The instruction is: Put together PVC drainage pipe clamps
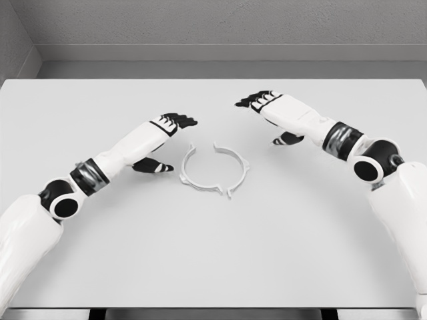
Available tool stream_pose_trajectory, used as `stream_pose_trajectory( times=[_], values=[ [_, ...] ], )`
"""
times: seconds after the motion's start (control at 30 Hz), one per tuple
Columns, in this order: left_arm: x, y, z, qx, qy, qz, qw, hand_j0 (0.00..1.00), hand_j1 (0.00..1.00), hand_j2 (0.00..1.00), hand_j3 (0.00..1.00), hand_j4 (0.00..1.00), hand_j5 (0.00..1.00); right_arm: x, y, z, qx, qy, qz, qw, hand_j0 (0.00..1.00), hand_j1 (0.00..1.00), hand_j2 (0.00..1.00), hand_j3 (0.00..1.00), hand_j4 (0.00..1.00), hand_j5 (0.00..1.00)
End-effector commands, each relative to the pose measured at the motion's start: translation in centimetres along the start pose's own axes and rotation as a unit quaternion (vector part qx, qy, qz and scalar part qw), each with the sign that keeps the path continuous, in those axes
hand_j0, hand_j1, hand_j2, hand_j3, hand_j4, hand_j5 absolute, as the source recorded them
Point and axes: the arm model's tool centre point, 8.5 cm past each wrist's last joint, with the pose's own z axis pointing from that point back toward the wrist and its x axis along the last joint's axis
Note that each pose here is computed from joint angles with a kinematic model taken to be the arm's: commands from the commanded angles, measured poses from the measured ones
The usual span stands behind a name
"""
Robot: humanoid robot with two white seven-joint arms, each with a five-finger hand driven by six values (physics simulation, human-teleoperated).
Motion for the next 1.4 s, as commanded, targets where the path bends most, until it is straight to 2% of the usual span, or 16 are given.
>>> stream_pose_trajectory(
  times=[0.0,0.07,0.13,0.17,0.33,0.53,1.2,1.3,1.37],
  values=[
    [-0.5,-0.5,0.2,-0.004,0.009,0.008,0.9999,1.00,1.00,1.00,1.00,1.00,1.00,-1.5,-3.1,2.4,-0.049,0.015,0.010,0.9986,1.00,1.00,1.00,1.00,1.00,1.00],
    [-0.7,-0.5,-0.1,-0.005,0.011,0.008,0.9999,1.00,1.00,1.00,1.00,1.00,1.00,-1.9,-4.6,6.4,-0.092,0.025,0.032,0.9950,1.00,1.00,1.00,1.00,1.00,1.00],
    [-0.5,-0.4,-0.9,0.000,0.007,0.011,0.9999,1.00,1.00,1.00,1.00,1.00,1.00,-2.2,-4.4,9.2,-0.111,0.022,0.032,0.9931,1.00,1.00,1.00,1.00,1.00,1.00],
    [-0.8,-0.3,-1.1,0.000,0.010,0.011,0.9999,1.00,1.00,1.00,1.00,1.00,1.00,-2.9,-4.4,10.3,-0.119,0.038,0.027,0.9919,1.00,1.00,1.00,1.00,1.00,1.00],
    [-0.6,-0.3,-2.4,0.007,0.007,0.019,0.9998,1.00,1.00,1.00,1.00,1.00,1.00,-3.8,-2.9,13.6,-0.123,0.068,0.004,0.9901,1.00,1.00,1.00,1.00,1.00,1.00],
    [-0.3,-0.8,-3.0,0.008,0.005,0.024,0.9997,1.00,1.00,1.00,1.00,1.00,1.00,-4.2,-2.1,14.0,-0.113,0.075,-0.001,0.9907,1.00,1.00,1.00,1.00,1.00,1.00],
    [0.9,-1.9,-3.8,0.004,-0.007,0.031,0.9995,1.00,1.00,1.00,1.00,1.00,1.00,-3.9,-2.4,13.7,-0.115,0.069,0.002,0.9909,1.00,1.00,1.00,1.00,1.00,1.00],
    [0.8,-1.7,-3.7,0.008,-0.006,0.031,0.9995,1.00,1.00,1.00,1.00,1.00,1.00,-3.8,-2.4,13.7,-0.116,0.069,0.002,0.9908,1.00,1.00,1.00,1.00,1.00,1.00],
    [0.2,-0.8,-3.5,0.016,0.000,0.029,0.9994,1.00,1.00,1.00,1.00,1.00,1.00,-3.8,-2.4,13.7,-0.116,0.068,0.002,0.9909,1.00,1.00,1.00,1.00,1.00,1.00]
  ],
)
